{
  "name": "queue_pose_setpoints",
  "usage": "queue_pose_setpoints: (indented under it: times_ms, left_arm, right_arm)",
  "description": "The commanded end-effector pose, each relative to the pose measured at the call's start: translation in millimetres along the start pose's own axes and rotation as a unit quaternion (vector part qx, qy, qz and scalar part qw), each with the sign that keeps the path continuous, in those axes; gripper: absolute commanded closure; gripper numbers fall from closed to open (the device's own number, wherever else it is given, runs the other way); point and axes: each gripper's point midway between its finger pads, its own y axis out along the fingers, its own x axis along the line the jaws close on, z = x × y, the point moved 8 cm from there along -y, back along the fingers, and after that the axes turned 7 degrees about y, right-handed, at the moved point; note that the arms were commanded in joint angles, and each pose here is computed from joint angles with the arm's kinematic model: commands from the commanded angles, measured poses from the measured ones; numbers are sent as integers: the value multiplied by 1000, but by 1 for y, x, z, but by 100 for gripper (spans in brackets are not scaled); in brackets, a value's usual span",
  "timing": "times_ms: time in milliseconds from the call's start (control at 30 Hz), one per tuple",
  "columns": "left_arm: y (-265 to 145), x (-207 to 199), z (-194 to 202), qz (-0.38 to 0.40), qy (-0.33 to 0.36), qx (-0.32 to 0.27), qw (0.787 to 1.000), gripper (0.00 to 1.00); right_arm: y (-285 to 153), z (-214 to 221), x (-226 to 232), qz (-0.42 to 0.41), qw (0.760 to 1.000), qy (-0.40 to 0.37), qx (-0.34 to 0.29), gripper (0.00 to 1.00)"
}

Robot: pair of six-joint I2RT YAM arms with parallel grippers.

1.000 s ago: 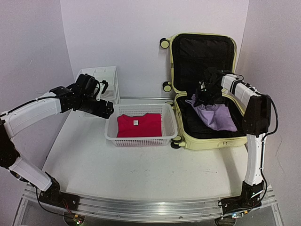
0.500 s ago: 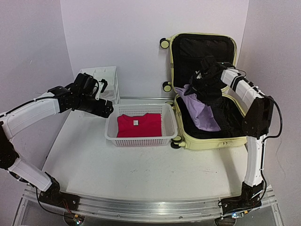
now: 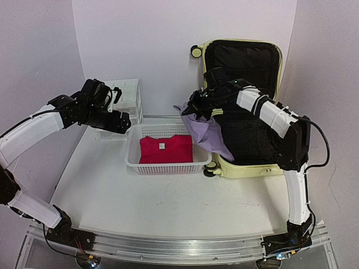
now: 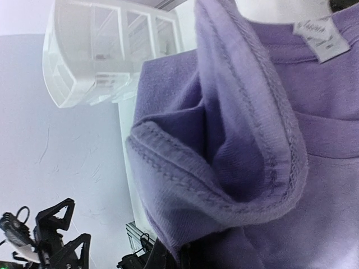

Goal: Open, take out, and arrange the luggage

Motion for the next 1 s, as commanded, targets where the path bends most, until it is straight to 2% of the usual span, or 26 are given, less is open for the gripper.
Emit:
queue_pose_setpoints:
  times_ms: [0,100,233,433,633,900,967]
  left_arm:
    - [-17,9,-10,-34,-67,16,997,10]
    - [-21,9,1,-22,-109,16,994,11]
    - [-39,11,13,-6,-95,-7,995,11]
    - [-65,20,29,-23,-73,-34,996,10]
    - [-70,20,37,-14,-72,-36,997,10]
    - [-72,24,50,-25,-75,-37,996,10]
    - [-70,23,53,-20,-81,-34,996,10]
  right_arm:
    - [28,25,35,-56,998,-6,-32,100]
    - [54,33,31,-58,997,6,-45,100]
    - [90,45,29,-59,997,14,-48,100]
    - [119,60,26,-45,996,14,-79,100]
    - [152,70,16,-25,992,10,-127,100]
    - [192,85,19,-54,991,-15,-121,100]
    - [199,88,22,-74,990,-33,-115,86]
